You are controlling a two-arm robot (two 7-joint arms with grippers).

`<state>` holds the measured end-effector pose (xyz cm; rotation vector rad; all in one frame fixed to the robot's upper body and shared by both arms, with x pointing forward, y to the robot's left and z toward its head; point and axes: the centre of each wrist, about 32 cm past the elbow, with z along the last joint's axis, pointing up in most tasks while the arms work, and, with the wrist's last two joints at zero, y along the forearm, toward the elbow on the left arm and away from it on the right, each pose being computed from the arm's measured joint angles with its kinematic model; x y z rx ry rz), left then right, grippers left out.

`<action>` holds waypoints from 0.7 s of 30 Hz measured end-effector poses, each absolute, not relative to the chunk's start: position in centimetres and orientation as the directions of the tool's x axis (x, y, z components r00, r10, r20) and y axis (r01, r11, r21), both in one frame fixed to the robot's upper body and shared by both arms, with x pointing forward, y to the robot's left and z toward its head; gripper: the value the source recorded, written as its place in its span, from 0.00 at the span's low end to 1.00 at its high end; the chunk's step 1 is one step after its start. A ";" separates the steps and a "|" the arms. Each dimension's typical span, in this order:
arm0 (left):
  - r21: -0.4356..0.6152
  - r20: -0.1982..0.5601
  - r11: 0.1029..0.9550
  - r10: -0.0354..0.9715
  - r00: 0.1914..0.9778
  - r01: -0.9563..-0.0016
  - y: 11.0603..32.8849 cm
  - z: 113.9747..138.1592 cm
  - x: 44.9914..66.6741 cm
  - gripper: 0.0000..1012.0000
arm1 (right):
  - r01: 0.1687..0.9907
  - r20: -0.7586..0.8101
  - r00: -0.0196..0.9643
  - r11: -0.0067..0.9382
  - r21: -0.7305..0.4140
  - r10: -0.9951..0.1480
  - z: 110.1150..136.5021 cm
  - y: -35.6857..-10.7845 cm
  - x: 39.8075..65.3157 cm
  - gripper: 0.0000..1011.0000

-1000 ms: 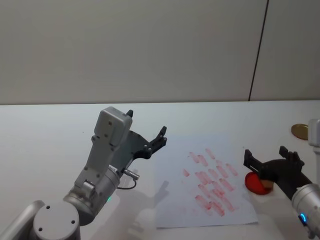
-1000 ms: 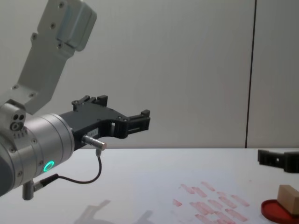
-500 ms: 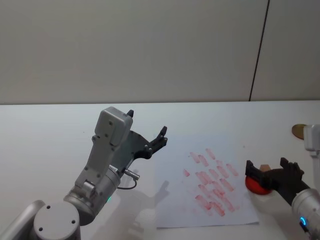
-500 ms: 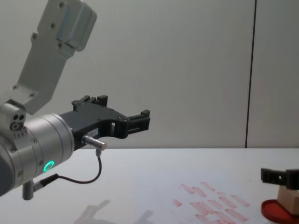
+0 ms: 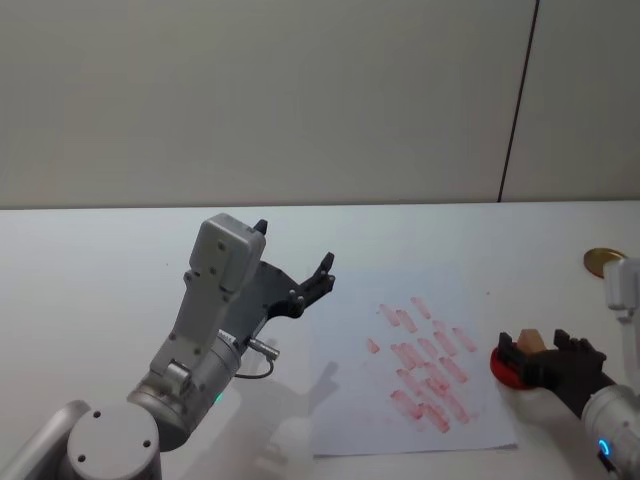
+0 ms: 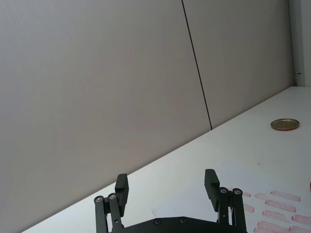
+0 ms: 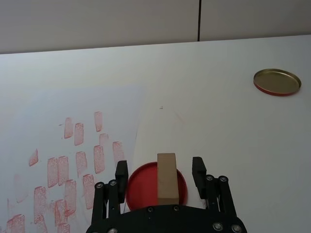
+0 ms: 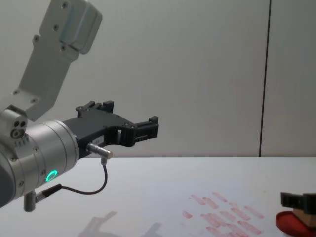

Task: Use the one hand to pick up the stamp and affix it onto the A4 paper.

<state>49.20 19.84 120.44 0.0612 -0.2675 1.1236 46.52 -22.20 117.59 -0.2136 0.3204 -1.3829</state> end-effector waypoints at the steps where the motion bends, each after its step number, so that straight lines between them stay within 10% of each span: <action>1: -0.086 0.242 0.434 0.882 0.404 -0.897 19.8 120.4 49.2 0.98 | 0.925 -0.098 0.153 0.177 -0.335 -0.983 117.5 -22.2 46.5 0.80; 21: -0.086 0.242 0.434 0.882 0.404 -0.897 19.8 120.4 49.2 0.98 | 0.924 -0.099 0.131 0.157 -0.350 -0.986 117.0 -22.4 46.7 0.22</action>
